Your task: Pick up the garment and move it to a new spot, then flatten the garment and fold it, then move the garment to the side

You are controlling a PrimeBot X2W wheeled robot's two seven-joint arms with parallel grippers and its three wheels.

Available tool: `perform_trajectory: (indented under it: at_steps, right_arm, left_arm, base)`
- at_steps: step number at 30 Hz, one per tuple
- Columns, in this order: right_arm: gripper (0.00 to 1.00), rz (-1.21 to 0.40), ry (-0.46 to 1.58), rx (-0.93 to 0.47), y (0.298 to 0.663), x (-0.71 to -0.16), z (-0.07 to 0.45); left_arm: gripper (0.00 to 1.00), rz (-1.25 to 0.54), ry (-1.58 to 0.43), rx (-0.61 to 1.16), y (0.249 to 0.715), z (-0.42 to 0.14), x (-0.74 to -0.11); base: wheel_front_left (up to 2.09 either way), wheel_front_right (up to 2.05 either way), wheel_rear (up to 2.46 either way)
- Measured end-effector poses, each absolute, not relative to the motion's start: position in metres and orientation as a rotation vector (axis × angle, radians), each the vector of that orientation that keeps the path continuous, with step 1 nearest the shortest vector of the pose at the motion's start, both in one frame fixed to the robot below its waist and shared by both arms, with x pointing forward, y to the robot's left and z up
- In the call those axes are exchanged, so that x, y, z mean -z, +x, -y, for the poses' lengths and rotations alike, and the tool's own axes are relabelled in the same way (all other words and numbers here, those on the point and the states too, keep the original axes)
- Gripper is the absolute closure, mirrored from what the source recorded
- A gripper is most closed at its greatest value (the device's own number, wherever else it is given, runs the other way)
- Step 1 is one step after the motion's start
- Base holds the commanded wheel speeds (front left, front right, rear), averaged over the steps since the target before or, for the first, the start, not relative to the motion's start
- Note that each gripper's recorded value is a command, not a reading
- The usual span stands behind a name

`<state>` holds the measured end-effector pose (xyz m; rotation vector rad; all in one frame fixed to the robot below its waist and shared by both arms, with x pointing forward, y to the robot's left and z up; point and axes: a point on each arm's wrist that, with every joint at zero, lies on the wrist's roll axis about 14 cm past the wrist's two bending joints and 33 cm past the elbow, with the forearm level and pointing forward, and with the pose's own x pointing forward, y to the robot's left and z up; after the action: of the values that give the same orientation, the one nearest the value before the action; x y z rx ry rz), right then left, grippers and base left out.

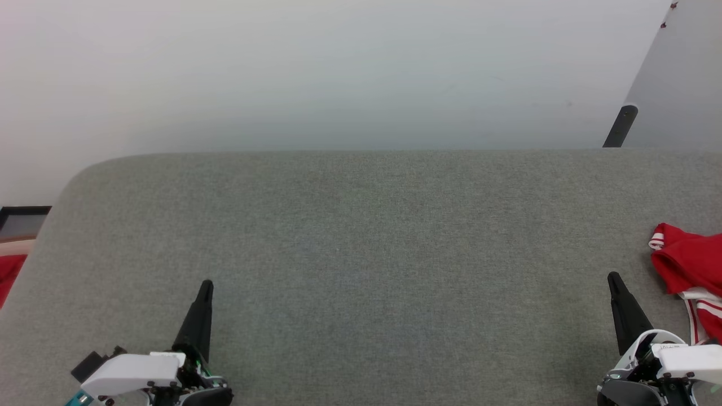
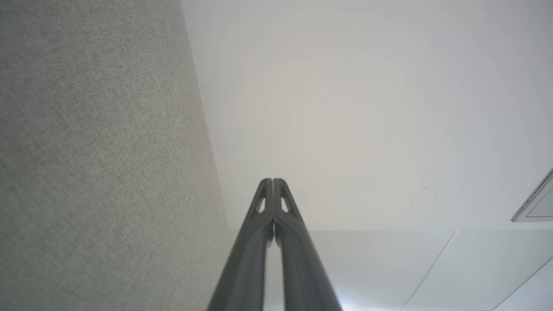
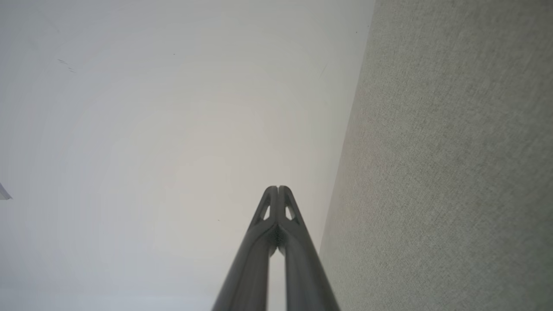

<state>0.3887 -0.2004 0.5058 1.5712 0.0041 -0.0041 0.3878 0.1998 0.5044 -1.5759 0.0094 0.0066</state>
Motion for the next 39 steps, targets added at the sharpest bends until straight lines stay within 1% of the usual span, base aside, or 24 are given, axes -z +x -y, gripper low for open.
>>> perform_trajectory:
  at_steps: [39]
  right_arm:
    - [1.00,-0.004,1.571,0.004,0.3887,-0.5058,0.2003]
  left_arm:
    - [1.00,-0.007,-1.575,-0.008,0.3878,-0.2001,-0.5044]
  base:
    - [0.00,0.00,0.00]
